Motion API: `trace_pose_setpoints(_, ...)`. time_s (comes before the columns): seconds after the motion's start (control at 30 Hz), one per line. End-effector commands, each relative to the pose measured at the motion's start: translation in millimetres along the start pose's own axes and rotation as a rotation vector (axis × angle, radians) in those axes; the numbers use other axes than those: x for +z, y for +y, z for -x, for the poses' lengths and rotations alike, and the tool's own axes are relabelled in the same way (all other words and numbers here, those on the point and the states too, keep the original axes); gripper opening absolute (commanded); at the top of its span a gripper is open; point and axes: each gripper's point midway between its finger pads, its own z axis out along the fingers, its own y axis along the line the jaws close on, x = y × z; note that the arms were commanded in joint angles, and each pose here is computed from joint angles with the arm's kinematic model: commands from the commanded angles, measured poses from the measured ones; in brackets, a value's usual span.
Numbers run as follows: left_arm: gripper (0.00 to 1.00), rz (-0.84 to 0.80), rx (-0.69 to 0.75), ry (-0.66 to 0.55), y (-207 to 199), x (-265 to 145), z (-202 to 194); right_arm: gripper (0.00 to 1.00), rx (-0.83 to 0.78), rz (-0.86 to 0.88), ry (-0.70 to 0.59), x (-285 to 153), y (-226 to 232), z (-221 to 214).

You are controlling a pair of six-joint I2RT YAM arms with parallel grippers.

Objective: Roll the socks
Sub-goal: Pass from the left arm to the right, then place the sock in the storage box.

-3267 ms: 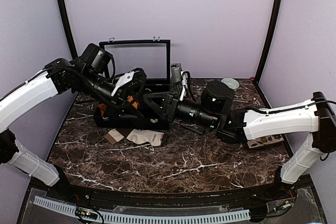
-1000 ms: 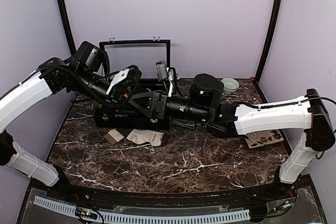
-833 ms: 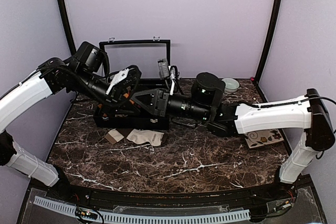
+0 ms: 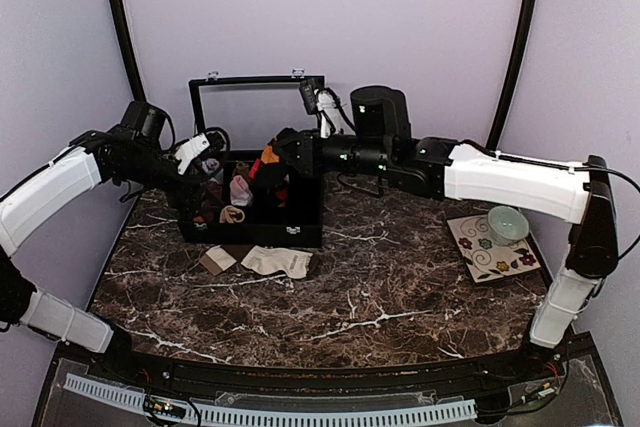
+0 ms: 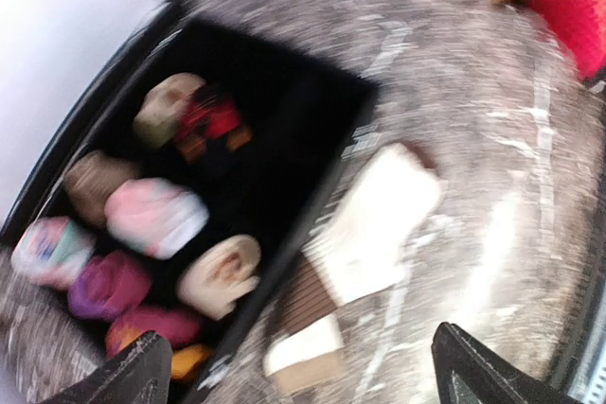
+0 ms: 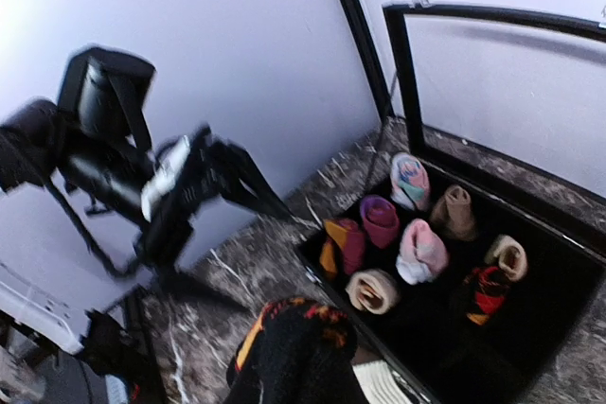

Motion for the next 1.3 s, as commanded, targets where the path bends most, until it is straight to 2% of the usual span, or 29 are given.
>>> trace_pose_setpoints(0.0,0.99,0.162,-0.184,-0.022,70.0,-21.4,-26.0,0.0,-0.168,-0.165,0.172,31.7,-50.5,-32.3)
trace_pose_setpoints(0.13,0.99,0.231,-0.326,0.024,109.0,-37.0,-50.9,0.0,-0.231,-0.22,0.267,69.5,-76.5,-54.1)
trace_pose_setpoints(0.3,0.99,0.351,-0.346,-0.022,135.0,-63.4,-56.9,0.0,-0.232,-0.219,0.356,114.2,-104.1,-94.0)
trace_pose_setpoints(0.43,0.99,0.382,-0.355,-0.062,135.6,-74.7,-55.5,0.0,-0.195,-0.218,0.375,126.0,-128.8,-111.1)
trace_pose_setpoints(0.7,0.99,0.353,-0.338,-0.038,131.1,-65.8,-64.0,0.0,-0.21,-0.22,0.445,129.6,-148.1,-148.1)
trace_pose_setpoints(0.87,0.99,0.314,-0.354,0.033,131.1,-50.4,-81.6,0.0,-0.23,-0.246,0.43,132.2,-158.4,-137.2)
trace_pose_setpoints(1.03,0.99,0.315,-0.362,0.018,129.4,-48.4,-82.8,0.0,-0.285,-0.281,0.375,129.9,-164.9,-110.3)
trace_pose_setpoints(1.27,0.99,0.291,-0.371,0.004,127.7,-44.4,-81.4,0.0,-0.468,-0.277,0.394,120.5,-163.0,-94.6)
